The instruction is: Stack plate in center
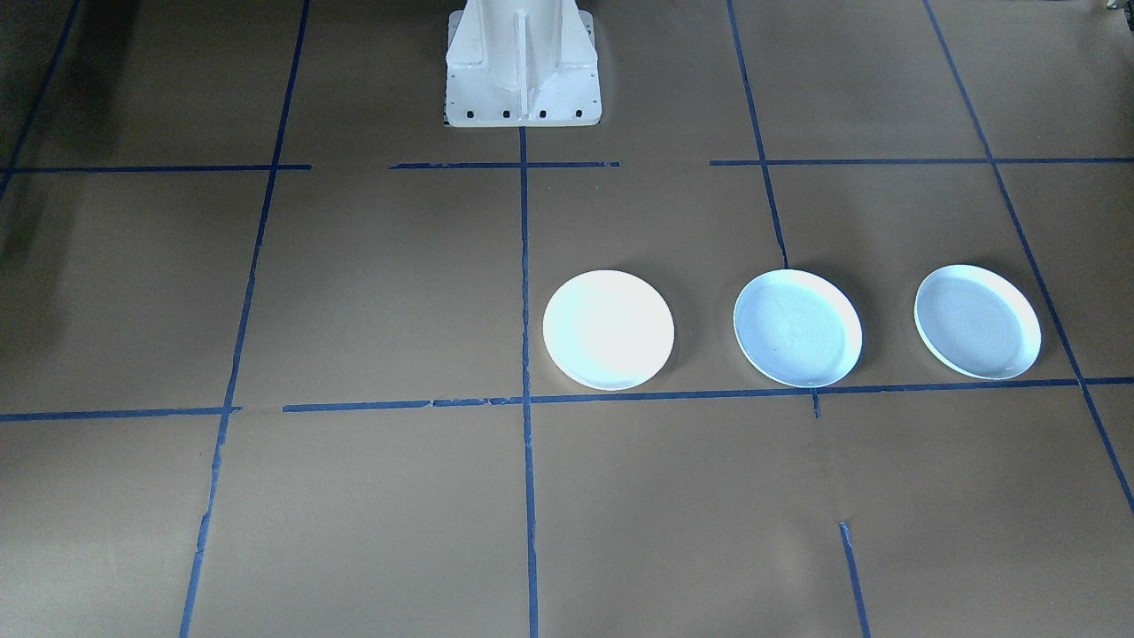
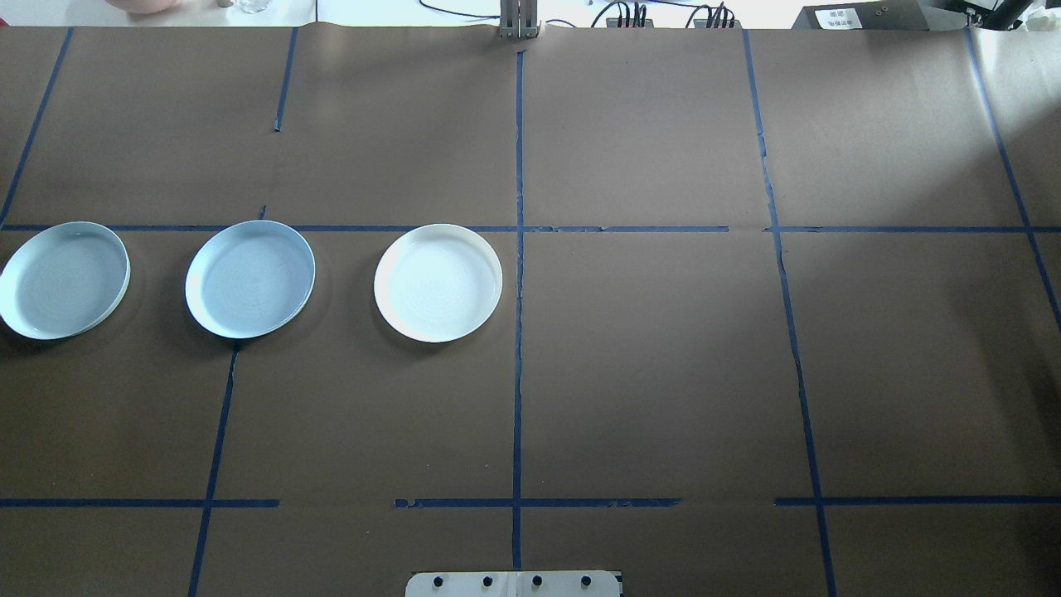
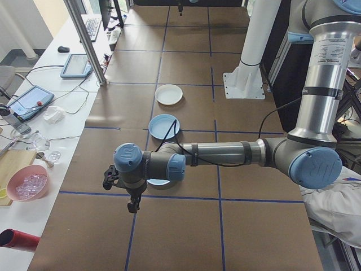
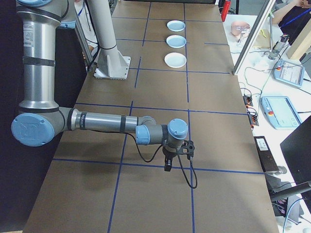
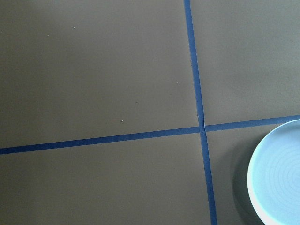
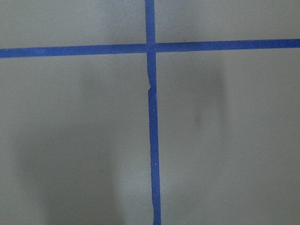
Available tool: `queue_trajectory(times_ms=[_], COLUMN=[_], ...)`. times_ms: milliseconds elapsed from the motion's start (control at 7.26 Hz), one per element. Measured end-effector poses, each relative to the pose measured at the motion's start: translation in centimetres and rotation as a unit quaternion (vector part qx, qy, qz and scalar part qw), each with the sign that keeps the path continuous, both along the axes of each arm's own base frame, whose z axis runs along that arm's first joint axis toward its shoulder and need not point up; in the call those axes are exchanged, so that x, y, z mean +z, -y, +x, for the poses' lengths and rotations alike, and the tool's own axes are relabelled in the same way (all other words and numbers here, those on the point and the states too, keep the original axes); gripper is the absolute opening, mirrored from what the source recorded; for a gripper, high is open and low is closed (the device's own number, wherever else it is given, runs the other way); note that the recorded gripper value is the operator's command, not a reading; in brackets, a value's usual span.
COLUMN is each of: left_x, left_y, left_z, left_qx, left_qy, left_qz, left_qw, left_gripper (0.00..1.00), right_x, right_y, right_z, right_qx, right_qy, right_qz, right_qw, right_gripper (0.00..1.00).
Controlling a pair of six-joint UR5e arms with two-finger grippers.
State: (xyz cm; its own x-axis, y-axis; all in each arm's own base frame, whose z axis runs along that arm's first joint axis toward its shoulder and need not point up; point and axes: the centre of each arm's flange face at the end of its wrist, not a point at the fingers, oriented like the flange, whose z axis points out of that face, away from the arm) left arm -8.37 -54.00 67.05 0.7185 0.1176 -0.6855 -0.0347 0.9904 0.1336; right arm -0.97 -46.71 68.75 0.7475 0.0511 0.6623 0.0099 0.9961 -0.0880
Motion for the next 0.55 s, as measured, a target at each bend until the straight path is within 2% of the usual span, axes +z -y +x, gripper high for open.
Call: queue_trajectory(times_ms=[551], left_x=[0.30], left_y=[-0.09], left_z=[0.02], left_qx=[-0.002], left_qy=[-0.003], left_qz=[-0.005], left_qw=[1.000], left_gripper=[1.00], right_x=[0.02], right_y=[0.00], right_z=[0.03], right_qx=[0.000], right_qy=[0.000], right_qz=[0.000], right_qw=[1.000], right_gripper=[1.00])
